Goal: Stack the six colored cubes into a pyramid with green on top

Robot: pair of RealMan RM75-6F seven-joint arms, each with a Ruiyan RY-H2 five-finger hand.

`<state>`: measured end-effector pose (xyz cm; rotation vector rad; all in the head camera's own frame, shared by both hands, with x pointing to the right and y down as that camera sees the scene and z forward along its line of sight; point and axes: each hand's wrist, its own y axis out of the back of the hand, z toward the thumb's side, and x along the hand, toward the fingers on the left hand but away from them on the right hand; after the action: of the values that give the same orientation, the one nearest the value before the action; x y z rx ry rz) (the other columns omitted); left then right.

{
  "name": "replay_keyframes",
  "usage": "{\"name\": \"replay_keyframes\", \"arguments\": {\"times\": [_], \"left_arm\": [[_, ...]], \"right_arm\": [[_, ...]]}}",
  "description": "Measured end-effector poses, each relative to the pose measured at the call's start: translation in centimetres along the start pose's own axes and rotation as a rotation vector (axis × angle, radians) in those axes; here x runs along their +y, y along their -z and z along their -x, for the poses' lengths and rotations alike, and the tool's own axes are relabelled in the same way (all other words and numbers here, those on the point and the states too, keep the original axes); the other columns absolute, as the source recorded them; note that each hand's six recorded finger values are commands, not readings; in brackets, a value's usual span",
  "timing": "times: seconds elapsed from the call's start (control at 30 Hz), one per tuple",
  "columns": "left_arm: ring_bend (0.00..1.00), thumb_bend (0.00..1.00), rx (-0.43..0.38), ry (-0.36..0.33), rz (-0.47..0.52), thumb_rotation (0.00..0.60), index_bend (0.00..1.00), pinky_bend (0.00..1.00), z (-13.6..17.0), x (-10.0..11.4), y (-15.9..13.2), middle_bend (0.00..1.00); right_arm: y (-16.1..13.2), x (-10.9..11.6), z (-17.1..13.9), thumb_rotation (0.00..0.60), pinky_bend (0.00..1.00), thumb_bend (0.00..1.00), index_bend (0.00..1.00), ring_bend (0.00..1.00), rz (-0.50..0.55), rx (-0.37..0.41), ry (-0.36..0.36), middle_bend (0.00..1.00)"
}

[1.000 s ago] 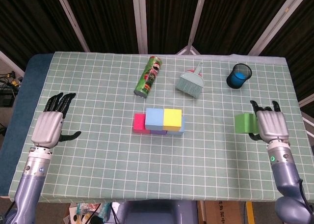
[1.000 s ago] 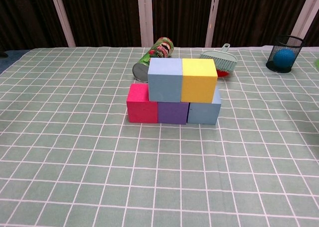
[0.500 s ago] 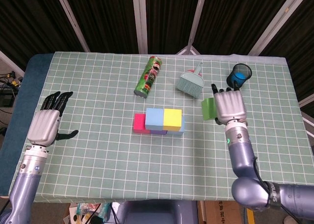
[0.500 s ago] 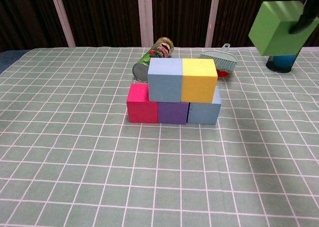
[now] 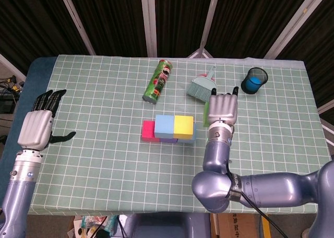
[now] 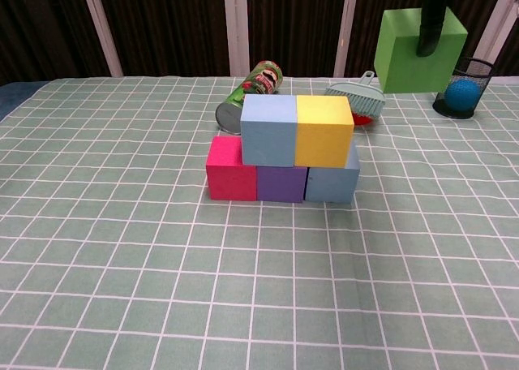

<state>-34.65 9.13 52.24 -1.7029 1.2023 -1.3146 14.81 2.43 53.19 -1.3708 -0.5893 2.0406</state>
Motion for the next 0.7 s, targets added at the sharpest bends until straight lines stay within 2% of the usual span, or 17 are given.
{"name": "replay_keyframes", "arguments": {"times": [0.2,0.43,0.7], "left_arm": [[0.02,0.12,0.002,-0.009,0.007,0.600,0.00,0.05,-0.1,0.5,0.1,0.07],[0.02,0.12,0.006,-0.012,0.011,0.600,0.00,0.05,-0.1,0.6,0.2,0.07],[0.02,0.12,0.010,-0.010,0.015,0.600,0.00,0.05,-0.2,0.5,0.3,0.07]], "right_arm": [[-0.7,0.0,-0.3,0.600,0.01,0.26,0.11,0.28,0.071,-0.010,-0.046,0.48],[-1.6,-0.2,-0.7,0.600,0.01,0.26,0.11,0.28,0.113,0.015,-0.069,0.48],[-3.4,-0.3,-1.2,0.600,0.01,0.26,0.11,0.28,0.150,0.100,-0.089,0.48]]}}
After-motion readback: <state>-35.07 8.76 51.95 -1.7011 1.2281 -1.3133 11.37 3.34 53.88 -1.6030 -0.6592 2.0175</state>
